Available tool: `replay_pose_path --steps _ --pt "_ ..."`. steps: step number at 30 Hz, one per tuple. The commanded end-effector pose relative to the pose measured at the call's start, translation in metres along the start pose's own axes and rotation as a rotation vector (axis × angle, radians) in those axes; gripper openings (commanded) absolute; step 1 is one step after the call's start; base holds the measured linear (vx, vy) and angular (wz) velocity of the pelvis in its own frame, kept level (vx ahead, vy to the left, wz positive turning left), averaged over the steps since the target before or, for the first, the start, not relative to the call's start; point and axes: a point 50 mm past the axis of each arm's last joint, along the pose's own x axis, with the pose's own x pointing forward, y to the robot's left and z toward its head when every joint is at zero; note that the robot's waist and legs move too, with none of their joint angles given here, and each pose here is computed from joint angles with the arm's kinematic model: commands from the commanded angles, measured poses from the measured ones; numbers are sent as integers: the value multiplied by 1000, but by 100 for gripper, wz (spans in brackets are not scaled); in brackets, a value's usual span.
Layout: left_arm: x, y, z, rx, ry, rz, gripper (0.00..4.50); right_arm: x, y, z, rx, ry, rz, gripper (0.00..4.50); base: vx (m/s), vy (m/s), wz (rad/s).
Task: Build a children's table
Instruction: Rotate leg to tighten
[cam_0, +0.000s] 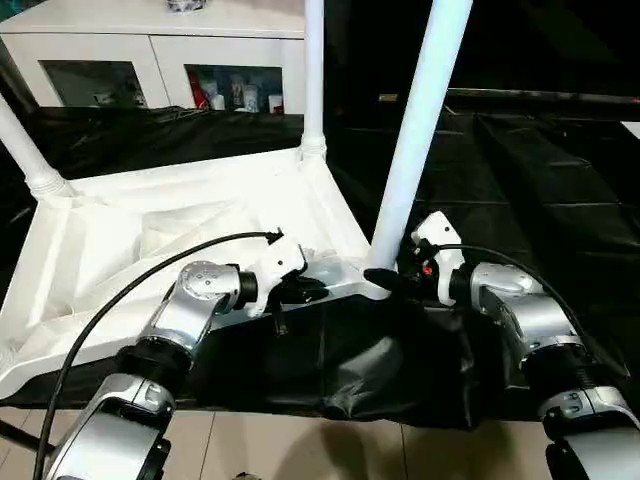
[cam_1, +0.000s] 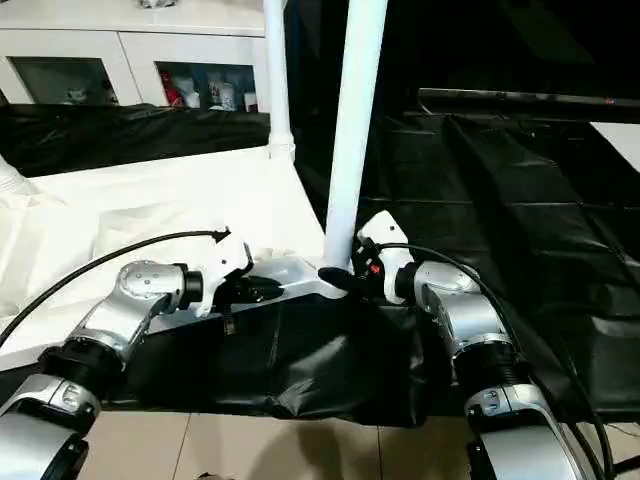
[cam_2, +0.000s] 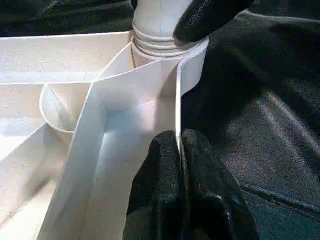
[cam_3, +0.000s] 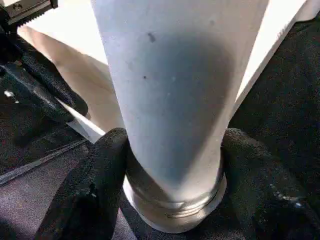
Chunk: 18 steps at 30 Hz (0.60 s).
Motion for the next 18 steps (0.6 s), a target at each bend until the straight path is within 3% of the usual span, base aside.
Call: replay_pose_path --steps 1,7,10,13,18 --pt "6 -6 0 -12 -23 -20 0 3 0 -3 34 -8 -32 254 0 0 0" --pt "26 -2 4 -34 17 115 0 21 4 -16 174 -32 -269 251 0 0 0" --pt "43 -1 13 -62 13 213 0 33 10 -25 291 -33 -451 251 0 0 0" --pt "57 -2 24 -61 -2 263 0 44 17 -27 338 -27 -581 251 0 0 0" --pt "70 -8 34 -36 -32 254 0 58 32 -21 297 -54 -572 251 0 0 0"
